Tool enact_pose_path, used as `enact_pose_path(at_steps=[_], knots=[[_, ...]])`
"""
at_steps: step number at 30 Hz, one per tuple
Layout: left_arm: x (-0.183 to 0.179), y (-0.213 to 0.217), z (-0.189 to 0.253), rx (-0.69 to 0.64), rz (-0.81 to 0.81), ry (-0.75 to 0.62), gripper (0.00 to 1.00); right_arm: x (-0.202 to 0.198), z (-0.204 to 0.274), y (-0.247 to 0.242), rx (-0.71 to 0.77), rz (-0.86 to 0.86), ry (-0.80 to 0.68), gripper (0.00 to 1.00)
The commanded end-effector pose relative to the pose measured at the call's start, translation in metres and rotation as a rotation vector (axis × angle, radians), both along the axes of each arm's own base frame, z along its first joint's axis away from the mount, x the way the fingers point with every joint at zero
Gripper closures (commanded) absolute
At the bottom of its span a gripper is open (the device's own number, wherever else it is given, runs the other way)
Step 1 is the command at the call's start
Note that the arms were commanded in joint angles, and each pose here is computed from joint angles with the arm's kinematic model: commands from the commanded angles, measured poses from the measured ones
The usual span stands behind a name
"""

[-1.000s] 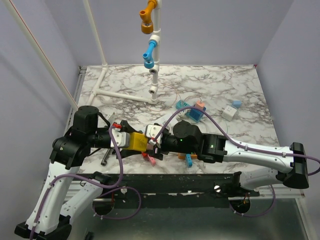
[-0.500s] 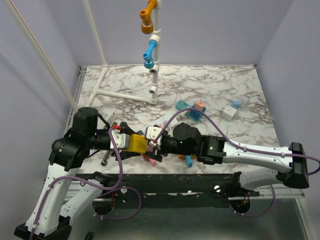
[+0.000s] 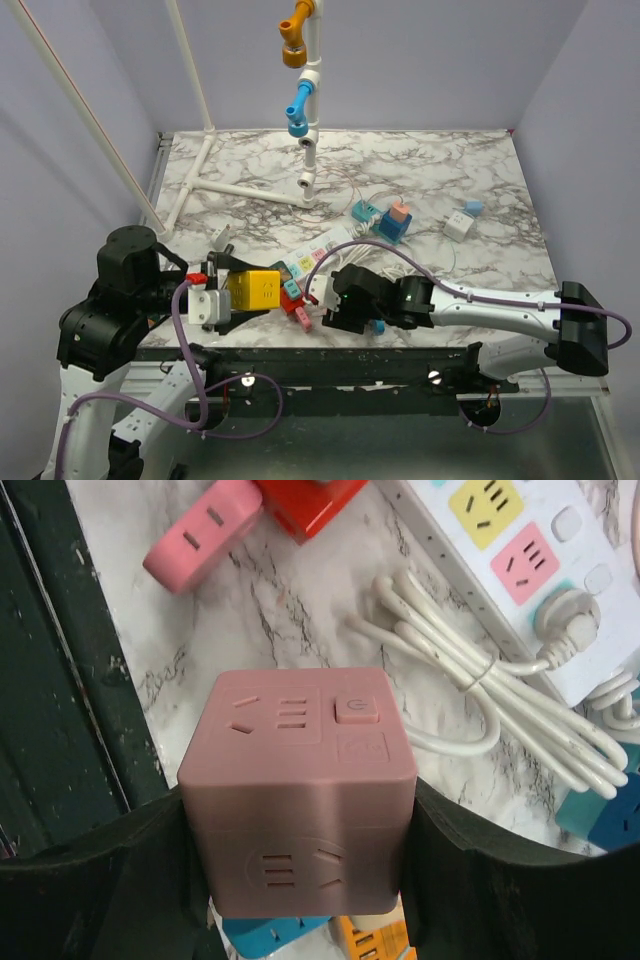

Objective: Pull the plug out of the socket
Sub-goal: Remove the plug from the socket, then place the plug at the center of the board.

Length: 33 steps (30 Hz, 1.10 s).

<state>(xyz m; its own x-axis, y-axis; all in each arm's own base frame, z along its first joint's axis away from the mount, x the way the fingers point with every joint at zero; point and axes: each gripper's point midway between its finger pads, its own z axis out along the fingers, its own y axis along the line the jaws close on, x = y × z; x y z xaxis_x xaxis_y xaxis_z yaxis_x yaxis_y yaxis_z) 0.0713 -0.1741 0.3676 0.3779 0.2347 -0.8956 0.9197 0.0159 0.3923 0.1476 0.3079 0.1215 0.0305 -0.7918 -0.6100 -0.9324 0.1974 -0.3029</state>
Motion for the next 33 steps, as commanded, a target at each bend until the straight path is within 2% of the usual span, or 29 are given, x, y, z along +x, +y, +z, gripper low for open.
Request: enact_pose_path(at_steps=[1,6,9,14,17,24,30,33], knots=[[-0.002,-0.001,-0.002,-0.002,-0.018,0.017,1.0,0.007,0.022,-0.008,0.009,-0.036,-0.06,0.99],[0.018,-0.002,-0.009,-0.002,0.055,0.022,1.0,0.021,0.062,0.003,0.12,-0.092,-0.113,0.99],[0.046,0.0,-0.011,0.005,0.175,0.058,1.0,0.036,0.099,0.01,0.245,-0.17,-0.148,0.99],[0.107,0.011,-0.024,0.072,0.409,0.112,1.0,0.091,0.156,-0.003,0.459,-0.408,-0.179,0.99],[0.144,0.018,-0.038,0.115,0.541,0.187,1.0,0.134,0.17,-0.023,0.54,-0.593,-0.153,0.99],[0.216,0.039,-0.089,0.266,0.76,0.399,1.0,0.212,0.162,-0.104,0.622,-1.046,-0.095,0.99],[0.261,0.061,-0.127,0.352,0.869,0.534,1.0,0.245,0.134,-0.2,0.68,-1.401,-0.087,0.99],[0.278,0.066,-0.148,0.383,0.897,0.594,1.0,0.255,0.108,-0.235,0.693,-1.542,-0.024,0.99]])
